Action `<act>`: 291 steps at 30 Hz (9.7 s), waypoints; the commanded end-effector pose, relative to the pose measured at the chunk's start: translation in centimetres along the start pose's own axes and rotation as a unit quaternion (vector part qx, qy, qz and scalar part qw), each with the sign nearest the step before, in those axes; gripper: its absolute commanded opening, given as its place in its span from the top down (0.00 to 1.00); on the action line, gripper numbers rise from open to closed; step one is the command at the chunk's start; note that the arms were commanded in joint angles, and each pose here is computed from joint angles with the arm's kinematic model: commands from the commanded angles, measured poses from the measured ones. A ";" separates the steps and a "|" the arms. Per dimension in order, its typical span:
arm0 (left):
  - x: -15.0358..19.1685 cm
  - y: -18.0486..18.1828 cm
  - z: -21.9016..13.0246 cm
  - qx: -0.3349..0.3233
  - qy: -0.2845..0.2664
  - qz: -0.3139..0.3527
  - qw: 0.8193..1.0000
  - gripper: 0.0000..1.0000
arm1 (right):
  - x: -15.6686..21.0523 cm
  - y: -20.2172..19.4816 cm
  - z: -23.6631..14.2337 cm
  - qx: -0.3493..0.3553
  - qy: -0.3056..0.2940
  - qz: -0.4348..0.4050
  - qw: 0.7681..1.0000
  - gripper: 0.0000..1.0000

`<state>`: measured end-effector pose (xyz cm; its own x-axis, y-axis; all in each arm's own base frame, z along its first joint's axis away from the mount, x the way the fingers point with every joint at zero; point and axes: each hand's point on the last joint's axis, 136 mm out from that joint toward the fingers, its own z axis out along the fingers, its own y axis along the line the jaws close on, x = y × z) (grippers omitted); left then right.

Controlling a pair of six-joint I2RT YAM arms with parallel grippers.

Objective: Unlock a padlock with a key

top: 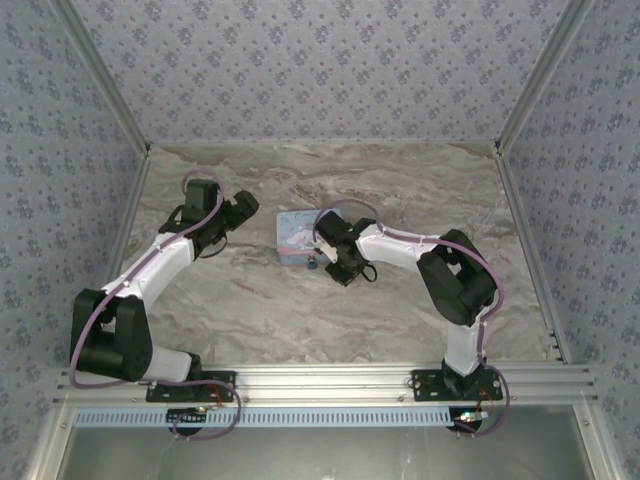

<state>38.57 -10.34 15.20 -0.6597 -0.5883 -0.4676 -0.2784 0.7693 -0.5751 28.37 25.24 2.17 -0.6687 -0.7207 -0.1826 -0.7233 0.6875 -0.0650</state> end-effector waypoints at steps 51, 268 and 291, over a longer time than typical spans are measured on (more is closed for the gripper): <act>-1.5 -0.6 -2.2 -0.003 -0.029 0.017 0.999 0.01 | 2.7 0.5 0.4 0.001 0.019 -0.040 0.999 0.62; 7.2 -28.5 -12.9 0.536 -0.025 0.103 0.837 0.10 | 0.2 -7.4 -30.5 -0.234 -0.679 0.231 0.657 1.00; 12.3 -32.6 -9.6 0.587 0.078 -0.030 0.805 0.20 | -0.6 -7.7 -30.0 -0.254 -0.673 0.296 0.629 1.00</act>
<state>33.67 -39.65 31.73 -0.7803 -0.4980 -0.3784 0.4305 0.0114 -0.9025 28.97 17.71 30.89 -0.3648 0.5871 -0.7226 -0.5958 0.4492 0.6657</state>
